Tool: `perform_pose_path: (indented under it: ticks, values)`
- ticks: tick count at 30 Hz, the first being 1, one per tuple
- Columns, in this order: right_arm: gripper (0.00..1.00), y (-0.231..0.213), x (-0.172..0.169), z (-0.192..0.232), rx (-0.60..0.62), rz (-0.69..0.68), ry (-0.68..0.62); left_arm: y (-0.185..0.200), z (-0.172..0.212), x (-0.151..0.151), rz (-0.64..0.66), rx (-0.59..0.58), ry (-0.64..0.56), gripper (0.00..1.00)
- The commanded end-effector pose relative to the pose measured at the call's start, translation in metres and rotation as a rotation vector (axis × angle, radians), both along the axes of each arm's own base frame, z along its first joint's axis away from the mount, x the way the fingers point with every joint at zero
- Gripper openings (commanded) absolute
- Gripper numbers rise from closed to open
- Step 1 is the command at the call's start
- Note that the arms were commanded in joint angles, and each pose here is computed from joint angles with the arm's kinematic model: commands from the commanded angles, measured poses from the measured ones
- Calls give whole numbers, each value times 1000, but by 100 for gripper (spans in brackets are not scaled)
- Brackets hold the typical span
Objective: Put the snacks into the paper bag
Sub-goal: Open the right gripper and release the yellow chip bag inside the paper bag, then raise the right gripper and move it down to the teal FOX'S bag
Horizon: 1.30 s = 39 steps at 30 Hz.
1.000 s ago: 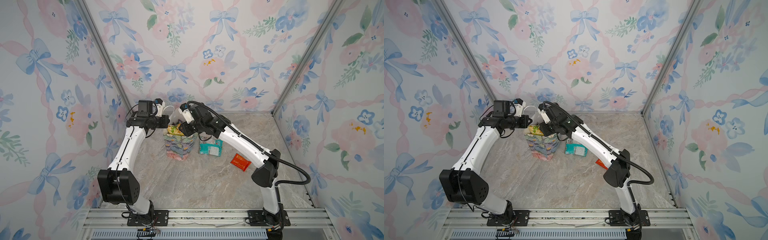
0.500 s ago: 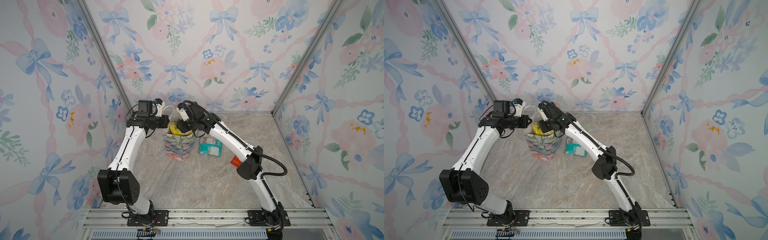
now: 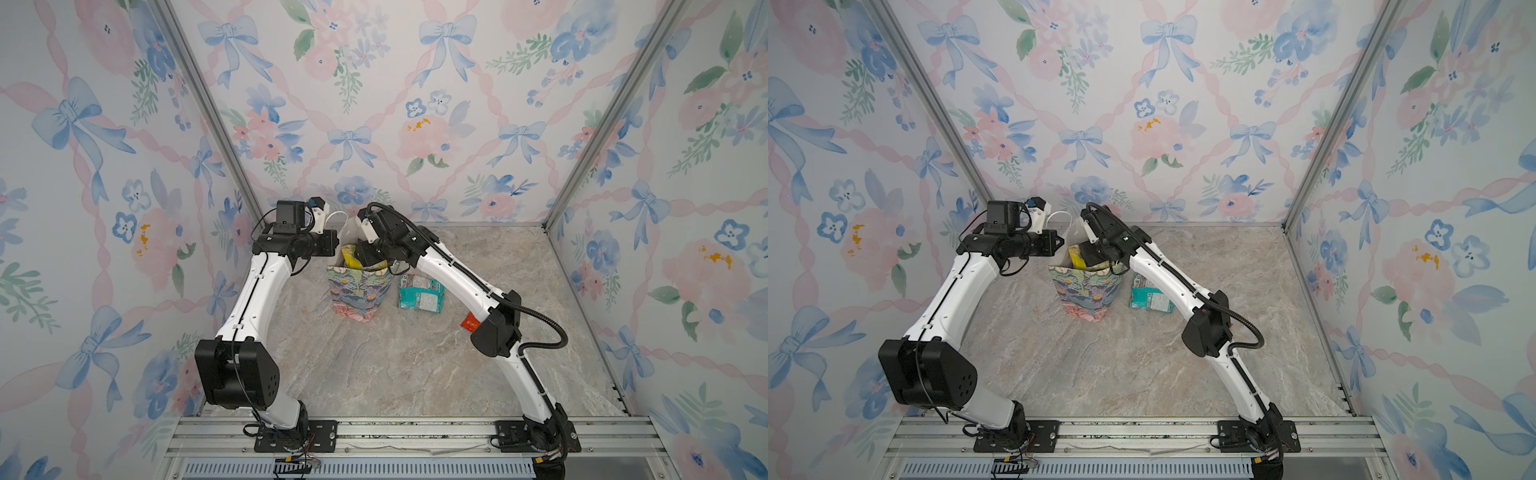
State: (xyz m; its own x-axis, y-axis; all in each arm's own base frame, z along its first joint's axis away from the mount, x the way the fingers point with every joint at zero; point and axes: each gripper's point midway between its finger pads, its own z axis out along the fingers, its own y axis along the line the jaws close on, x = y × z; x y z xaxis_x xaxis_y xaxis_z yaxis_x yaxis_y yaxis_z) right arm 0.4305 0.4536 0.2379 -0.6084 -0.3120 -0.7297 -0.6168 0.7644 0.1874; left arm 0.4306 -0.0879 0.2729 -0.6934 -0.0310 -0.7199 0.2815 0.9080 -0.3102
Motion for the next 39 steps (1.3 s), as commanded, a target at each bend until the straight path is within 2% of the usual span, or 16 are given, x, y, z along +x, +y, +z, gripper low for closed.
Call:
perform_pose_path:
  ticks: [1,8,12,15,19,22,27,33,39]
  values:
    - [58,-16,-15,96,146,21,-110,0,-3,-7,-15,8,12,0]
    - [70,-43,-33,166,262,14,-222,0,-3,-7,-15,7,14,0]
    - [76,-75,-31,177,283,-46,-248,0,-3,-8,-14,8,12,0]
    - [78,-106,-26,169,302,-111,-216,0,-3,-8,-14,8,12,0]
    - [82,-154,-21,143,320,-221,-168,0,-3,-7,-14,9,11,0]
    - [89,-198,-21,115,277,-327,-146,0,-3,-7,-13,9,13,0]
    - [92,-252,-23,36,218,-464,8,1,-5,-7,-11,12,18,0]
    - [91,-278,-25,-52,191,-545,216,1,-7,-5,-9,14,22,0]
    - [84,-275,-20,-105,190,-554,345,2,-7,-6,-5,16,21,0]
